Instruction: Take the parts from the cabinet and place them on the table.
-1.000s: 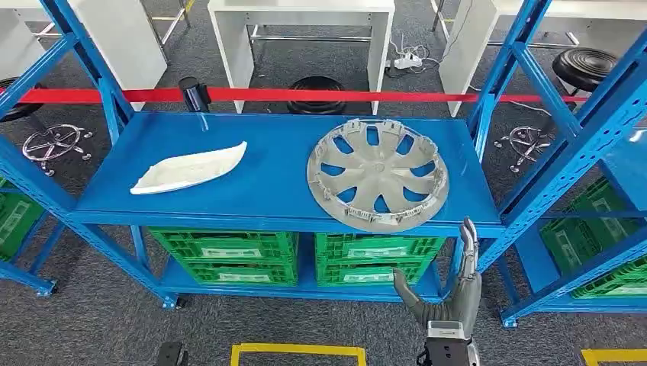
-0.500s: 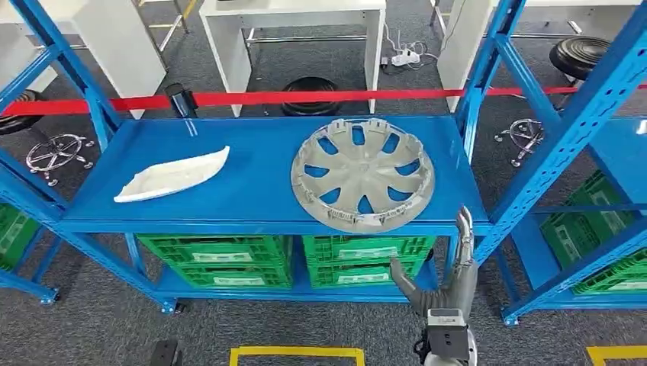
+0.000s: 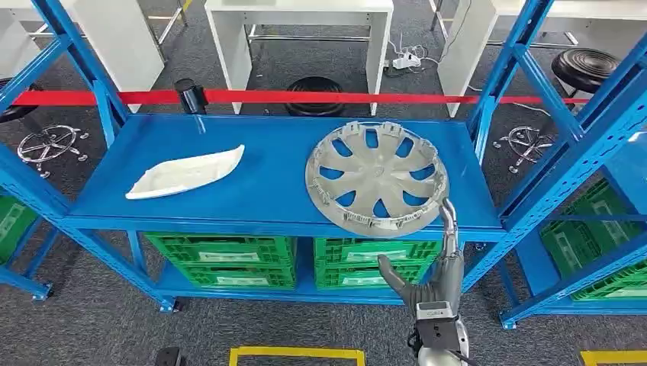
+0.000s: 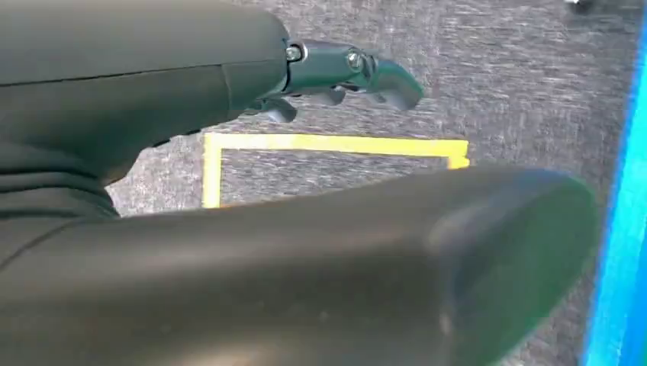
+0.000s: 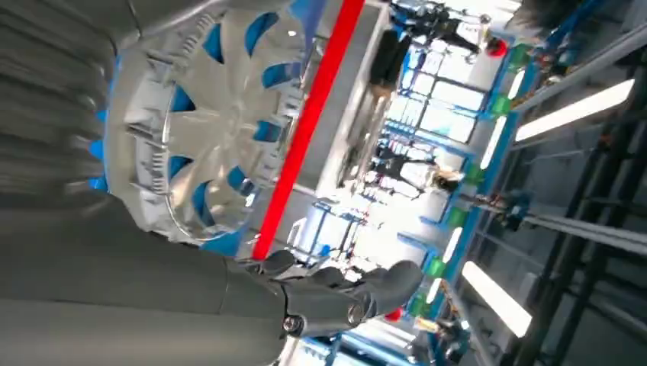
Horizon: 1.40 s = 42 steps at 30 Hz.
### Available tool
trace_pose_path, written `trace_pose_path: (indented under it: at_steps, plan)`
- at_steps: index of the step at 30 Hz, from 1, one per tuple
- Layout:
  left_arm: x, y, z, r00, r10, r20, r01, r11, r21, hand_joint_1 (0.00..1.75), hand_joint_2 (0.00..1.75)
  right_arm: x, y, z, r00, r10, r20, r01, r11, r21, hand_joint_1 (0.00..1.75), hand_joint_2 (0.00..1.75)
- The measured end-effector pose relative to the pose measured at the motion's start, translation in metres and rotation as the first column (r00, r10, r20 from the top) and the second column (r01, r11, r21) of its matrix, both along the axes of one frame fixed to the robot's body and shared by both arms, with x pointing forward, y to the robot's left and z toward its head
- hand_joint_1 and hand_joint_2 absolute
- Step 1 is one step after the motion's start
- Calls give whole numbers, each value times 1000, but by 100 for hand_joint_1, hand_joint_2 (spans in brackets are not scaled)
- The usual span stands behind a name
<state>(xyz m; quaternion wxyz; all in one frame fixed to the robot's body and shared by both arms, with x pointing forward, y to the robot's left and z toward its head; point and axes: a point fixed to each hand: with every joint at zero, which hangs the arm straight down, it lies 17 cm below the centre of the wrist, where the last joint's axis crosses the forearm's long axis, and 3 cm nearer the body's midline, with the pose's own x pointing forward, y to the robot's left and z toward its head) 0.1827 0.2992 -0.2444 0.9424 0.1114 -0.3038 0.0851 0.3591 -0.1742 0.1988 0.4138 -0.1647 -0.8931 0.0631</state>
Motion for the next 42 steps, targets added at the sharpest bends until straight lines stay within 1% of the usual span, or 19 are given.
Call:
trace_pose_path:
  at_steps: [4,8,11,16,20,23,26,30,34,38,42]
  plan:
    - [15,-8,3,999,-44,10,45,999,-8,0,0,-19,-13,-13,997,-67,-22,67,997,-27,0,175]
    - [32,-18,8,995,-101,17,101,995,-5,0,0,-34,-26,-9,992,-129,-3,129,991,-45,0,175]
    - [40,-20,10,991,-130,20,130,991,4,0,0,-42,-31,-7,989,-149,5,149,987,-61,0,175]
    - [41,-10,10,993,-118,12,118,993,16,0,0,-47,-36,0,988,-154,11,154,987,-44,0,175]
    - [33,1,8,995,-96,0,96,995,32,0,0,-44,-30,-2,995,-95,-15,94,995,-31,0,175]
    - [24,2,5,999,-53,-6,53,998,14,0,0,-42,-25,-1,997,-71,-14,70,997,-40,0,175]
    - [3,2,-2,999,1,-36,-2,1000,-13,0,0,-38,-19,-1,999,-52,-13,52,998,-48,0,175]
    - [-23,0,-10,994,74,-78,-78,996,-46,0,0,-29,-6,-5,999,3,-49,-5,999,-43,0,175]
    - [-41,-11,-15,983,140,-118,-151,985,-82,0,0,-21,7,-15,993,65,-100,-70,996,-48,0,175]
    - [-45,-16,-16,983,141,-121,-151,986,-72,0,0,-13,17,-26,985,96,-143,-107,992,-74,0,175]
    - [-43,-18,-15,986,124,-112,-133,989,-72,0,0,-3,25,-43,973,84,-214,-115,984,-137,0,175]
